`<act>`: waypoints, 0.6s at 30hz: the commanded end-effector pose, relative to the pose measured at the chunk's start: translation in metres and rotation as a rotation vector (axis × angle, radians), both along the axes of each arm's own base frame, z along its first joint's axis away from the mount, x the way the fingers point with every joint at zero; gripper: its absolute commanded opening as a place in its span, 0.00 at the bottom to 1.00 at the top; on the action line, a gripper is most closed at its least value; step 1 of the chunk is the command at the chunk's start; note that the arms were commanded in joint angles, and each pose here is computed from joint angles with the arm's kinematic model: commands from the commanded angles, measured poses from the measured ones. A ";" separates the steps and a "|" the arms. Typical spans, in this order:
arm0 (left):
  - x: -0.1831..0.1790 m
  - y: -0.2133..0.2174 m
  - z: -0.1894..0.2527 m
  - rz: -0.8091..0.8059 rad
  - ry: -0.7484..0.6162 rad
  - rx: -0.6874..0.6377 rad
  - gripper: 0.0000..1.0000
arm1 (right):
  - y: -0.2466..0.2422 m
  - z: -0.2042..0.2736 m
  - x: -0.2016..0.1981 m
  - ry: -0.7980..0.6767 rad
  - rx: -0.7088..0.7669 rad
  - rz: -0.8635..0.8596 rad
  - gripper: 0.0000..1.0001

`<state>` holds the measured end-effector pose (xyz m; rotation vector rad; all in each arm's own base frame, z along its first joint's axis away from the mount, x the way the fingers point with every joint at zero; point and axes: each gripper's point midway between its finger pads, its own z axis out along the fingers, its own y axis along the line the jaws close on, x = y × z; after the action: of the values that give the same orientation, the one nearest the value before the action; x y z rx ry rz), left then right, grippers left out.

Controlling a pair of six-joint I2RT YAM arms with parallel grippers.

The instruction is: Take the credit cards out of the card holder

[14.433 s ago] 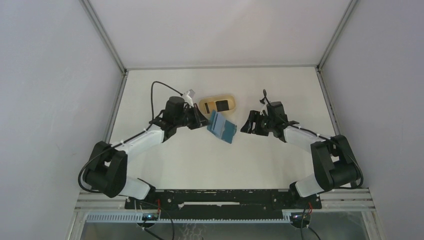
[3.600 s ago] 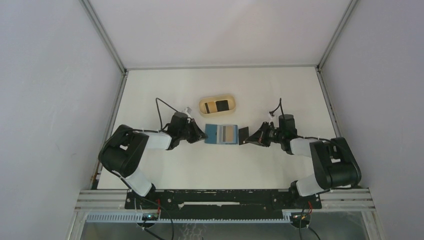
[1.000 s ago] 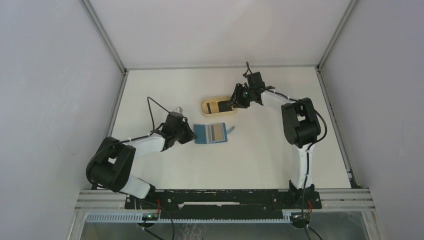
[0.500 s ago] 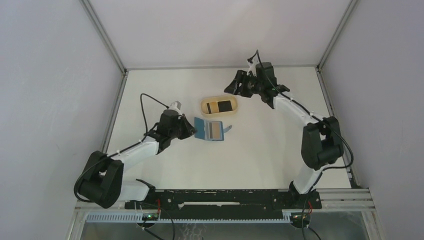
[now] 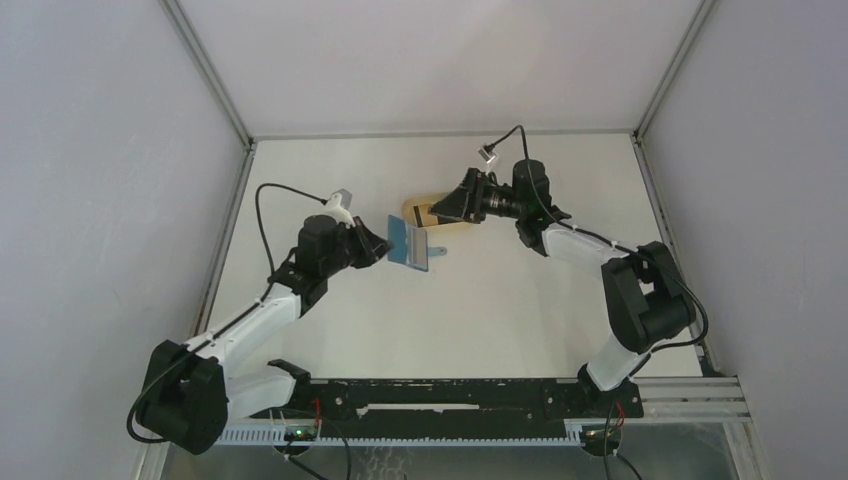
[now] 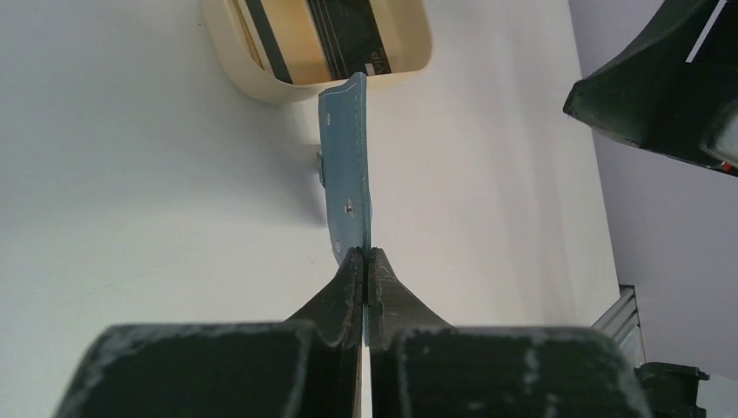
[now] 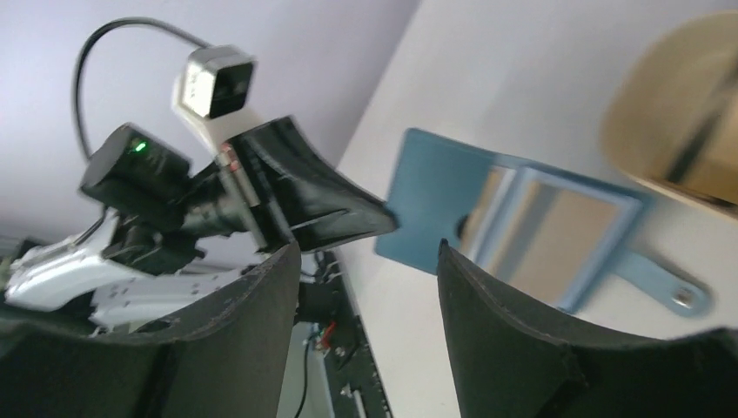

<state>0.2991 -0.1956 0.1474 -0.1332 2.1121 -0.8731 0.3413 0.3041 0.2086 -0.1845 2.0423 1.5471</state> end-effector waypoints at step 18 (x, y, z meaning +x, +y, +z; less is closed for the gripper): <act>-0.001 -0.021 0.117 -0.212 -0.229 -0.485 0.00 | 0.046 0.033 -0.021 -0.061 0.249 0.207 0.64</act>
<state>0.3115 -0.2029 0.2310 -0.1517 1.8229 -1.2407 0.3150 0.3503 0.2215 -0.3081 1.9203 1.8644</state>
